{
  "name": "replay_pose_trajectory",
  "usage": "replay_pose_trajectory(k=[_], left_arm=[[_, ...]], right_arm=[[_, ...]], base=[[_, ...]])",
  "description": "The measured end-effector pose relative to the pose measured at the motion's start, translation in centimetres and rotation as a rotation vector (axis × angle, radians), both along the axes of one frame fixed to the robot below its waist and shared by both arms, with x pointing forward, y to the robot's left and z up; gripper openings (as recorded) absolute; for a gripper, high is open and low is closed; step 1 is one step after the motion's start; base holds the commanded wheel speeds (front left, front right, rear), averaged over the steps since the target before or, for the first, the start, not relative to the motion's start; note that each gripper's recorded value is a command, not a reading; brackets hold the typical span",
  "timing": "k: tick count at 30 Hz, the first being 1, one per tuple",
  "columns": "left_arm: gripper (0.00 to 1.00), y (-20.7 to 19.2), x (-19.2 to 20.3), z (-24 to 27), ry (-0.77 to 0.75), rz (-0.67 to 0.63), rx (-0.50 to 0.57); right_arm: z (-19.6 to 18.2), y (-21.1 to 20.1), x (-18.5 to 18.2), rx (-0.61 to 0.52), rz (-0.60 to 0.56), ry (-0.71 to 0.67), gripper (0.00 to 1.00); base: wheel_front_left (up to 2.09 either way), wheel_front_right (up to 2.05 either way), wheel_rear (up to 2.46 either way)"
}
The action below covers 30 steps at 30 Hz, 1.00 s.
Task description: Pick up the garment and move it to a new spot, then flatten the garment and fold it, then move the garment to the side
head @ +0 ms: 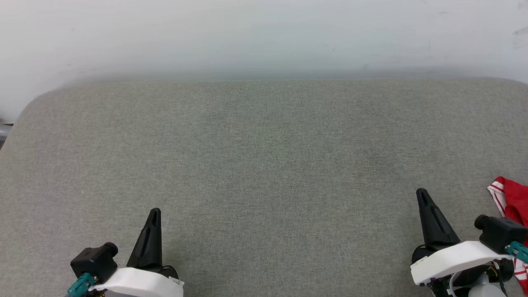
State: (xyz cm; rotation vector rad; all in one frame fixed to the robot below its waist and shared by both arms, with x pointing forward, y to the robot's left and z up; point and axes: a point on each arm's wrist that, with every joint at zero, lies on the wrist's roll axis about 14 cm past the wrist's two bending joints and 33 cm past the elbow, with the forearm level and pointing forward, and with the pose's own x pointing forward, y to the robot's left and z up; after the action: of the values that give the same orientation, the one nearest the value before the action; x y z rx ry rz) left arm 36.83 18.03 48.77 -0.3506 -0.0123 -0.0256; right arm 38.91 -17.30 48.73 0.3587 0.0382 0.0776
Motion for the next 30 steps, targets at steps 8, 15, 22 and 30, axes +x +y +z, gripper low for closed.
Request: replay_pose_trajectory(k=[8, 15, 22, 30], left_arm=[[0.00, 0.5, 0.3, -0.2, 0.022, 0.023, -0.152], [0.00, 0.8, 0.6, -0.2, 0.032, 0.036, -0.262], [0.00, 1.0, 0.7, -0.3, 0.044, 0.046, -0.361], [0.00, 1.3, 0.9, -0.1, 0.047, 0.054, -0.465]], right_arm=[[-0.2, -0.5, -0.1, 0.149, -0.030, 0.029, 0.00], [-0.3, -0.9, -0.1, 0.255, -0.050, 0.043, 0.00], [-0.3, -1.3, -0.1, 0.351, -0.069, 0.054, 0.00], [-0.3, -1.5, -0.1, 0.458, -0.082, 0.062, 0.00]], base=[[0.00, 0.00, 0.00], [0.00, 0.00, 0.00], [0.00, 0.00, 0.00], [0.00, 0.00, 0.00]])
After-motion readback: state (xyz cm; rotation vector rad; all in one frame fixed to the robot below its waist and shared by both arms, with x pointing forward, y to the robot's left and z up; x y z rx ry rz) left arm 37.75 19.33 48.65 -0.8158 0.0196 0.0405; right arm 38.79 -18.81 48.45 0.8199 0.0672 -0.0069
